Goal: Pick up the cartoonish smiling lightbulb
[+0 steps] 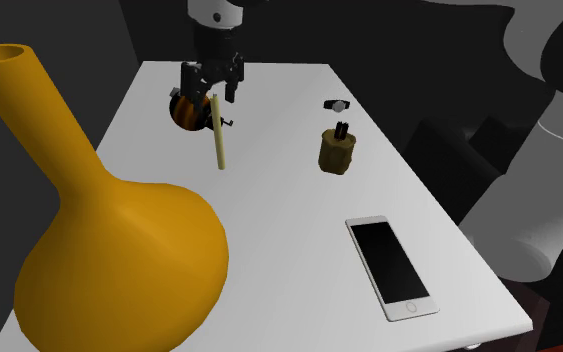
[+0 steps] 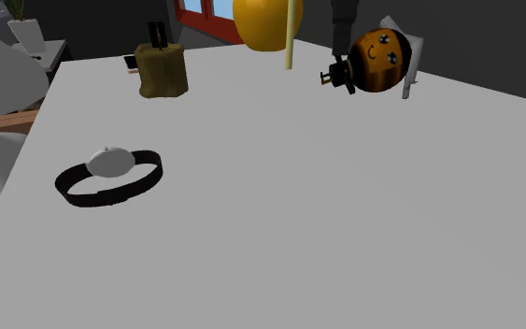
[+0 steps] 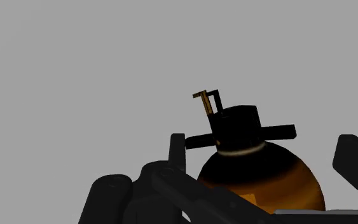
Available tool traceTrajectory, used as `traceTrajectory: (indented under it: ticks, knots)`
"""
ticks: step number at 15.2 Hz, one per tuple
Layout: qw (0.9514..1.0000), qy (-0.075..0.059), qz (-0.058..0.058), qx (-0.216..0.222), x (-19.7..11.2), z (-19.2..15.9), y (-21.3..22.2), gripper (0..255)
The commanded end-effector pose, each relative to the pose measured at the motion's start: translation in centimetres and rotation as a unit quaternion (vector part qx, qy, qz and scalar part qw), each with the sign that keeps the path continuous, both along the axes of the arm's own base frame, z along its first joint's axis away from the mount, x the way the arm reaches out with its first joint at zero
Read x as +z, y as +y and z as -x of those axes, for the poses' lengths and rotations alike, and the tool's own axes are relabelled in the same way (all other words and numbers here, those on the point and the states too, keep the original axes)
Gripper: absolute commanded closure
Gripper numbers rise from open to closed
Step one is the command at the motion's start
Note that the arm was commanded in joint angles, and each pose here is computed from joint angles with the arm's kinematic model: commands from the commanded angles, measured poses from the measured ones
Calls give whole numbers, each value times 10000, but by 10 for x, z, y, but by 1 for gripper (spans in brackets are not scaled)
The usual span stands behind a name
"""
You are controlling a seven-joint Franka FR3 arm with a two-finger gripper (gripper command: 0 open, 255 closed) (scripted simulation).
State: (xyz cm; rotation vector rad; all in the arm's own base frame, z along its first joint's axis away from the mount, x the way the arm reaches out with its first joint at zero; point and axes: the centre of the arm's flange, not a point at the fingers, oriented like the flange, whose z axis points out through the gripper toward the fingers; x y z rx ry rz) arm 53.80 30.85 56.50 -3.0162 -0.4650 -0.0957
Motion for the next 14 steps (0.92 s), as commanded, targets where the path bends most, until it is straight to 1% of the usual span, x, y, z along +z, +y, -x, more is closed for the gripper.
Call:
traceTrajectory:
  ticks: [1, 6, 8, 9, 14]
  knots:
    - [10000, -1, -12, 12, -8, -2, 3, 0]
    - [10000, -1, -12, 12, -34, -2, 3, 0]
    - [10000, -1, -12, 12, -37, -2, 3, 0]
    - [10000, -2, -12, 12, -37, -2, 3, 255]
    - [10000, -2, -12, 12, -37, -2, 3, 255]
